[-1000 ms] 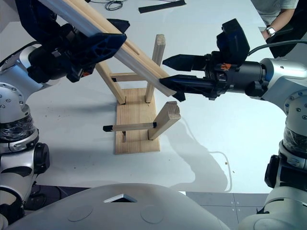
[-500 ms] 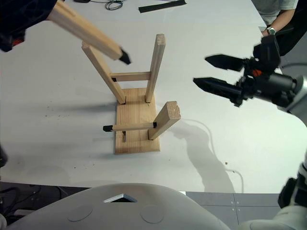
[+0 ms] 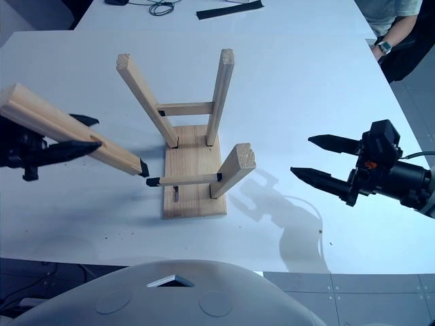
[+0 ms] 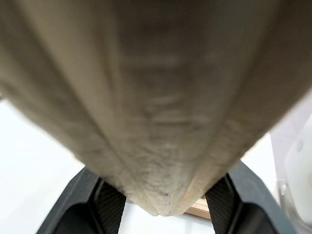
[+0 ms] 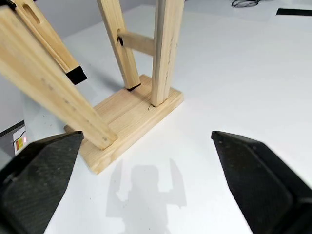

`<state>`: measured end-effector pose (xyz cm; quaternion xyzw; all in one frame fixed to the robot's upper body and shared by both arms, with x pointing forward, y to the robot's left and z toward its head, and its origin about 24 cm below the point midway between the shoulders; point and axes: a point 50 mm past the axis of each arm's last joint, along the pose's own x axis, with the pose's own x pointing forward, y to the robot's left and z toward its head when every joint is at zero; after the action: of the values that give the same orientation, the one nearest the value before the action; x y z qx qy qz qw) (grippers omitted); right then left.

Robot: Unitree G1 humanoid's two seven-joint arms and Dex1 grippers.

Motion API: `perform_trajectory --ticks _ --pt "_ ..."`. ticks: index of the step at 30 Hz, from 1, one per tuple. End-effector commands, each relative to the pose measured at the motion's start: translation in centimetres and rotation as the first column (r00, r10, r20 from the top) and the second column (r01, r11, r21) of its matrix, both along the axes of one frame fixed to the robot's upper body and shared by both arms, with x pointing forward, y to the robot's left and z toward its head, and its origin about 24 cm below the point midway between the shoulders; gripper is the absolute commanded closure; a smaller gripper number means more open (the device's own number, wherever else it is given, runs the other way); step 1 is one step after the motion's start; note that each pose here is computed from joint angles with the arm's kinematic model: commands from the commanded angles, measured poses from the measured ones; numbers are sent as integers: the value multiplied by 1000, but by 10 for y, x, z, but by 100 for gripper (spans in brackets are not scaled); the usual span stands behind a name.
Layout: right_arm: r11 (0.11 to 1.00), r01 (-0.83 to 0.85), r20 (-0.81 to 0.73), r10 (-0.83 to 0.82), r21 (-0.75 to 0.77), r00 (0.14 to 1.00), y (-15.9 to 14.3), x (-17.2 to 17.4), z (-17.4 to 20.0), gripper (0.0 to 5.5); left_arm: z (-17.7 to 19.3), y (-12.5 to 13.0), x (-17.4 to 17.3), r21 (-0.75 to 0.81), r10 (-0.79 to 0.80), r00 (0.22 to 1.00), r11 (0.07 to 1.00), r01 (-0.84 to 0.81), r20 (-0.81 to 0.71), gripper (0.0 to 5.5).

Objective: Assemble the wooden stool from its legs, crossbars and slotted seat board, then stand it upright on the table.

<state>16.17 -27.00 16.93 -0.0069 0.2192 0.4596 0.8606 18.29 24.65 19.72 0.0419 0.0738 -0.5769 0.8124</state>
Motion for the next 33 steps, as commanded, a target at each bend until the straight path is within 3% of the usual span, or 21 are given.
perform_trajectory --ticks 1,11,16,25,33 --pt "996 -67 -9 67 -53 998 5 0 2 65 -13 -7 -10 -39 0 1000 999 -1 -22 345" --pt "988 -134 -25 133 -71 991 3 12 5 65 -32 -25 -26 -134 71 997 988 -72 -16 345" --pt "977 -187 -22 186 -100 982 0 26 14 65 -49 -38 -43 -106 54 998 993 -57 -26 345" --pt "962 -245 -26 244 -120 970 4 32 13 65 -67 -41 -36 -34 83 989 996 -80 124 345" --pt "962 -244 -32 242 -124 970 5 27 8 65 -71 -39 -38 24 -16 995 1000 14 96 345"
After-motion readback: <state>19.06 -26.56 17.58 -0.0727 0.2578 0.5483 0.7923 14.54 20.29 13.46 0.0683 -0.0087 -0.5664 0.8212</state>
